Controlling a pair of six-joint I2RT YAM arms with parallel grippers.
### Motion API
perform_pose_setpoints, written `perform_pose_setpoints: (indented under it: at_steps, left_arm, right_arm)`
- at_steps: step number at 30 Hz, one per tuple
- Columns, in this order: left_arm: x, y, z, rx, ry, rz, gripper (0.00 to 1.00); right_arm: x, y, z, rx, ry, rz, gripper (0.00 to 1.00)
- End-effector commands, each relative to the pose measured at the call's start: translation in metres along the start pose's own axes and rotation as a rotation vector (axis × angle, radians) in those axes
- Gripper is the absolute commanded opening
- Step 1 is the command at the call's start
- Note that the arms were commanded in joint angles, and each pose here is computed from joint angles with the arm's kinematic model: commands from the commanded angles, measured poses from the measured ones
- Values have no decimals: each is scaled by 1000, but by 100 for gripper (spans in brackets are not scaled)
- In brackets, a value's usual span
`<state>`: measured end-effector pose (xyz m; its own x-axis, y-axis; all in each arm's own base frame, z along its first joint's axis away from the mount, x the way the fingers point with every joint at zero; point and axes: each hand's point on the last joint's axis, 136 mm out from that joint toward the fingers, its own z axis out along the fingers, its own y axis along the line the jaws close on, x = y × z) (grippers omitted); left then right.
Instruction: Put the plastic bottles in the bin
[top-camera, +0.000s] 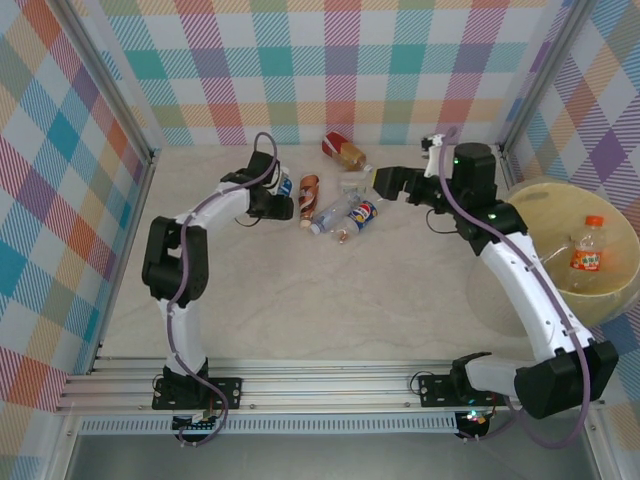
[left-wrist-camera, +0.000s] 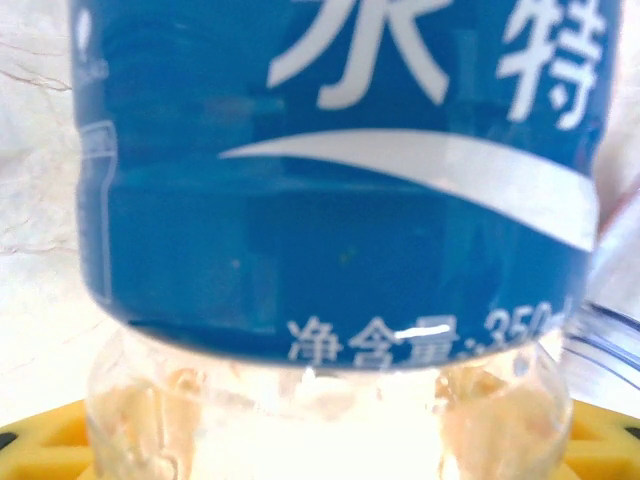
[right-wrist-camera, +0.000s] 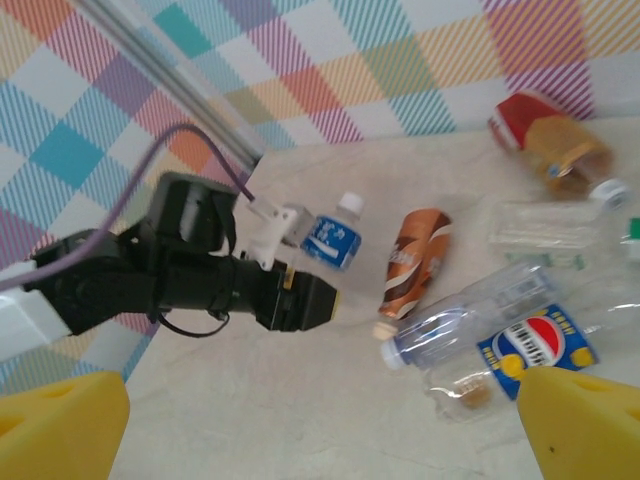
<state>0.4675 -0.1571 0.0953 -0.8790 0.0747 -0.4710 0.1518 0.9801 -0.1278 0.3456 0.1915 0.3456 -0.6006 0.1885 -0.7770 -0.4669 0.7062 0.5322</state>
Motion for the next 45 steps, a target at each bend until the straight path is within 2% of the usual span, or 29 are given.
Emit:
perform_pose_setpoints:
  at_steps: [1,5,10,15,20,26,36,45]
  left_arm:
    - [-15,-11,-36,72,-106,-77,47]
    - [-13,-22,-63,155,-165,-134,44]
    - [-9,-43,-105,290,-248,-163,45]
    - [-5,-61,-145,392,-293,-143,45]
    - [-6,-94,-190,600,-369,-80,46]
    - [-2,-125,-236,804,-425,-6,46]
    - [4,-153,-285,968,-518,92,47]
    - [14,-171,-294,1025,-505,171,47]
  right_arm:
    - [0,16,17,-55,-10,-10,100]
    - [6,17,38,-52,-14,43,100]
    - [10,27,57,-114,2,98,100]
    - [8,50,68,-192,35,93,100]
    - [4,74,70,-267,36,84,100]
    - [-8,110,62,-433,25,56,100]
    - [-15,134,59,-529,15,19,100]
    - [-13,163,66,-636,80,7,100]
